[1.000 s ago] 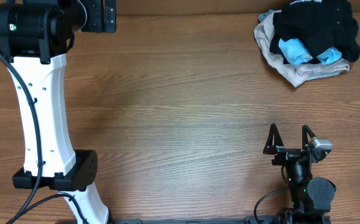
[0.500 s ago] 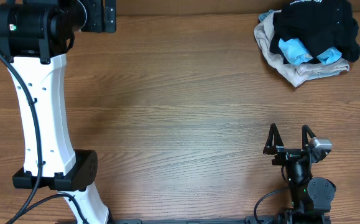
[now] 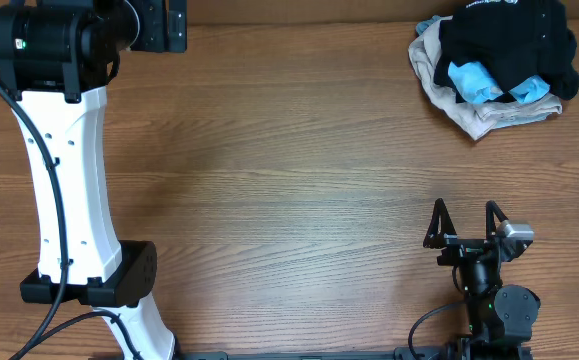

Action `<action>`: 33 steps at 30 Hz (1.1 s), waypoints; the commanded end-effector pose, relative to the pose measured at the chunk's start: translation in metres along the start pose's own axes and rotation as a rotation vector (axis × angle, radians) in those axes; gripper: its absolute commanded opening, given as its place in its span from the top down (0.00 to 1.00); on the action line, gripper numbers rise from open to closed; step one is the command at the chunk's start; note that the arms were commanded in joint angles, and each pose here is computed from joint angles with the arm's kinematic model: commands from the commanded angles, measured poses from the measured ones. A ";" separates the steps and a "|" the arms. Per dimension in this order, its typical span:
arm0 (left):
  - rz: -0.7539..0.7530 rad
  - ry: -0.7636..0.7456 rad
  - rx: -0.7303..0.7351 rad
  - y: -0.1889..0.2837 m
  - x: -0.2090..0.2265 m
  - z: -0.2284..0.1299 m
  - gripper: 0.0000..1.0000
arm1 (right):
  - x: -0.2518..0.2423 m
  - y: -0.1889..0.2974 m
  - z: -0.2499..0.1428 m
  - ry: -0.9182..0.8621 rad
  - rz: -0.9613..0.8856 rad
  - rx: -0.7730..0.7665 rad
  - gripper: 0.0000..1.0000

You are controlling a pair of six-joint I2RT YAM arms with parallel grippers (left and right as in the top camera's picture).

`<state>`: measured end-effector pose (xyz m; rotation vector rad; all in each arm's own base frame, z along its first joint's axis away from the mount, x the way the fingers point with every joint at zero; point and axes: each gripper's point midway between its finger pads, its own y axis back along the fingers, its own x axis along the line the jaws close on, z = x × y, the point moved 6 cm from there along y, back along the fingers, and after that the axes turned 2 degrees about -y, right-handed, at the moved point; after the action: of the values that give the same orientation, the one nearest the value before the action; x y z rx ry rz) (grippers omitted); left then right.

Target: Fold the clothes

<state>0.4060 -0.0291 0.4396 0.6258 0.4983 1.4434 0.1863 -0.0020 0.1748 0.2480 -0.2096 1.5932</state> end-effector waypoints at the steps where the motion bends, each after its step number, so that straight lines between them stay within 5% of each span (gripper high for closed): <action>1: 0.015 0.005 0.000 -0.001 0.003 0.000 0.00 | 0.001 0.000 -0.002 -0.003 0.013 -0.003 0.00; 22: -0.276 -0.270 0.038 0.022 -0.153 -0.027 0.00 | 0.001 0.000 -0.002 -0.003 0.013 -0.004 0.00; 33: -0.274 -0.322 0.155 0.039 -0.134 -0.097 0.00 | 0.001 0.000 -0.002 -0.003 0.013 -0.004 0.00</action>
<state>0.3228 -0.1738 0.3775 0.8885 0.4422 1.0063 0.1863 -0.0020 0.1748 0.2480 -0.2096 1.5932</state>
